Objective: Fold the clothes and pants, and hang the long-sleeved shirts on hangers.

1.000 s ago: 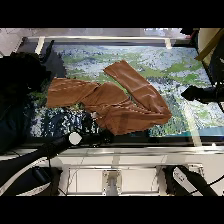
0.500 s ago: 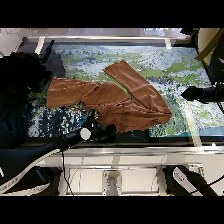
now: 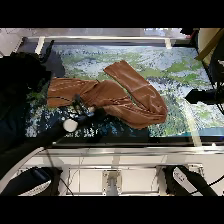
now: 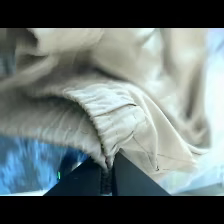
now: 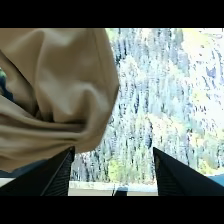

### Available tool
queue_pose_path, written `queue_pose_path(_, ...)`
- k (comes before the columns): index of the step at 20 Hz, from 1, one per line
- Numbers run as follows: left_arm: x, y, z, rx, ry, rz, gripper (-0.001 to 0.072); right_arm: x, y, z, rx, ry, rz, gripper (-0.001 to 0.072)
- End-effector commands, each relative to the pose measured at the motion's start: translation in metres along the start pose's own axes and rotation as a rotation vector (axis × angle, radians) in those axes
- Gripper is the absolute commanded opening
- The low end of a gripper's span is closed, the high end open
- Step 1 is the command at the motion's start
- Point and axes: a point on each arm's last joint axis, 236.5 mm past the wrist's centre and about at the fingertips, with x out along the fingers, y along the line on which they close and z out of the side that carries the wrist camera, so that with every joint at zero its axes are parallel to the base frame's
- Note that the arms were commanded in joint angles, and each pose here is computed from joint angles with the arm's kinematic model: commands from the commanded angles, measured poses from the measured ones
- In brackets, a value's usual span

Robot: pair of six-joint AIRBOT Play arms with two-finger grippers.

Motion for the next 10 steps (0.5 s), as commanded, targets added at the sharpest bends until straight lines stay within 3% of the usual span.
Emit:
queue_pose_path(1,-0.065,0.01,0.046,0.125,-0.079,0.025,0.0019,0.025,0.006,-0.025,0.013,0.063,0.04,0.0543)
queue_pose_path(3,-0.117,0.046,0.069,0.113,-0.146,0.163,0.0019,0.06,0.026,-0.04,0.089,0.047,0.134,0.0543)
queue_pose_path(6,-0.231,0.123,0.1,0.056,-0.376,0.527,0.0019,0.092,0.056,-0.012,0.258,-0.119,0.308,0.0543)
queue_pose_path(10,-0.312,0.147,0.08,-0.002,-0.516,0.671,0.0019,0.127,0.086,0.033,0.405,-0.119,0.534,0.0543)
